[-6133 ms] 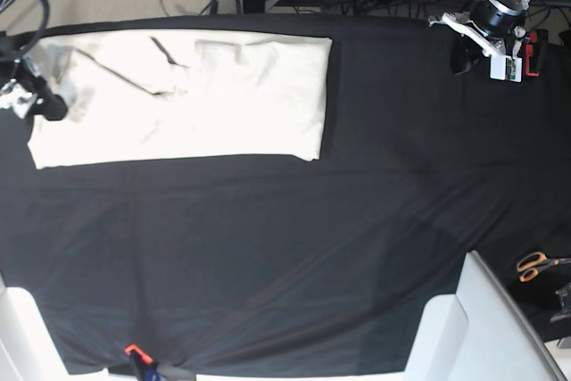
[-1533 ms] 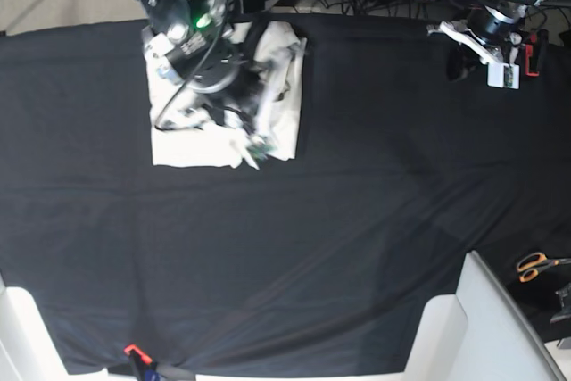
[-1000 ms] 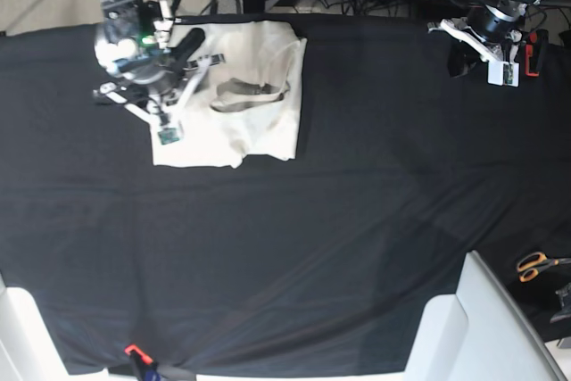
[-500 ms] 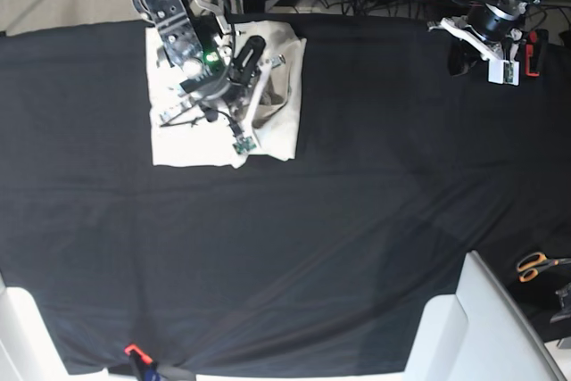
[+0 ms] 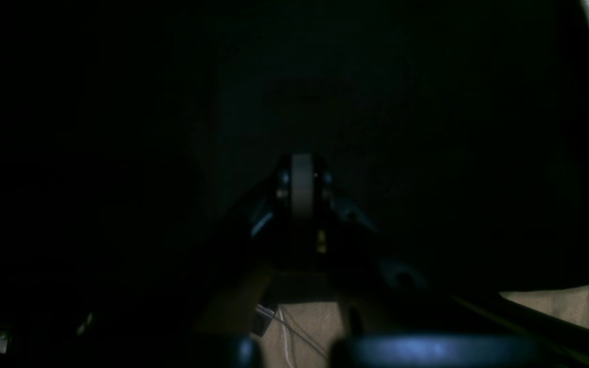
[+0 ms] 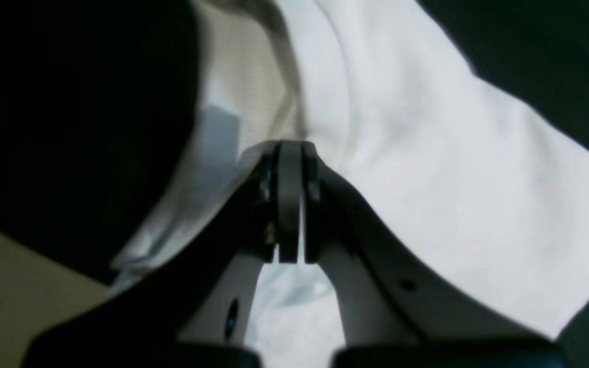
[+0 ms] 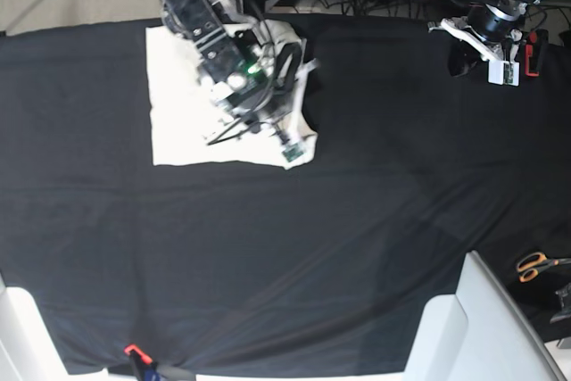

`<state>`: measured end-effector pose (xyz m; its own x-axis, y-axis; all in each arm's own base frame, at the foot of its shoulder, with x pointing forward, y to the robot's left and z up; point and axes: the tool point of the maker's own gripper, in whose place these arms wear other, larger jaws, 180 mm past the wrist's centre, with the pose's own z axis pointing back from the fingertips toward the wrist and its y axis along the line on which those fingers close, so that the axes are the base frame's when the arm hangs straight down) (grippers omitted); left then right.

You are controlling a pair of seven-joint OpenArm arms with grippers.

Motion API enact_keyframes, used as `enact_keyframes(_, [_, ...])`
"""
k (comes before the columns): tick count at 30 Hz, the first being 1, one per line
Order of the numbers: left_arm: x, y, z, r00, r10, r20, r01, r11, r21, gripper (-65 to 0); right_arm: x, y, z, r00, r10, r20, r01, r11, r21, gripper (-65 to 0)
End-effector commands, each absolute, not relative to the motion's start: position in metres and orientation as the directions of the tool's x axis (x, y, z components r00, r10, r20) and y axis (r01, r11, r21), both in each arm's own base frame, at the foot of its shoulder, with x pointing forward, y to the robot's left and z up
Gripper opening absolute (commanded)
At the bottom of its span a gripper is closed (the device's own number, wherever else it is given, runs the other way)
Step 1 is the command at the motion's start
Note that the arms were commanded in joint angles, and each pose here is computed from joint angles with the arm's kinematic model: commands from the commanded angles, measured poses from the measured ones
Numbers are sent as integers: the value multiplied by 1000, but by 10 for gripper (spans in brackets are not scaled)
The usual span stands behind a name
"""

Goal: Fold the T-shirt properly
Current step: 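Press and smooth the folded bundle with the right gripper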

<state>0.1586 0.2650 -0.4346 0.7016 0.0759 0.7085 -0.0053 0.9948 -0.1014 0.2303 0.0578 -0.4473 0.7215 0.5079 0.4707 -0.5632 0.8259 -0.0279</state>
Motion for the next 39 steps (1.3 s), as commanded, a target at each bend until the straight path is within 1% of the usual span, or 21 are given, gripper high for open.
enact_keyframes(1, [165,269,-426,675,70,735,3,995,-97,-650,224,63,-442,729,495,474,-558,829,-7,-644])
enact_keyframes(8, [165,268,-426,675,69,734,4,995,-98,-650,185,52,-417,748,457,482,-537,843,35,-644])
enact_keyframes(12, [165,268,-425,674,69,735,4,995,-98,-650,174,49,-429,762,467,449,-539,841,40,-644])
enact_keyframes(14, [171,268,-423,665,69,744,5,995,-97,-650,172,51,-436,760,469,450,-543,839,43,-644])
enact_keyframes(17, [173,268,-423,663,69,746,6,995,-97,-650,158,54,-454,770,483,417,-553,831,58,-644])
enact_keyframes(24, [174,267,-423,662,67,746,8,995,-97,-650,153,59,-456,768,477,427,-557,827,77,-644])
enact_keyframes(27, [183,247,-428,671,28,741,72,992,-103,-650,151,65,-455,744,508,434,-595,799,85,-645])
enact_keyframes(29, [186,229,-433,682,-24,731,131,987,-91,-650,155,69,-448,720,522,457,-619,781,83,-648])
enact_keyframes(30, [188,217,-435,684,-49,728,167,982,-91,-650,161,69,-440,714,514,475,-616,784,77,-648])
enact_keyframes(32, [189,194,-439,687,-64,724,217,969,-120,-650,174,65,-418,697,485,528,-599,798,58,-648])
enact_keyframes(36, [196,157,-426,657,8,754,257,938,-234,-650,195,19,-398,749,401,527,-470,883,-5,-647])
enact_keyframes(37, [197,151,-422,651,43,758,256,928,-272,-620,203,7,-395,759,372,534,-429,903,-19,-647])
enact_keyframes(39, [201,147,-416,639,115,760,236,912,-337,-469,211,-18,-397,773,350,528,-381,923,-54,-647])
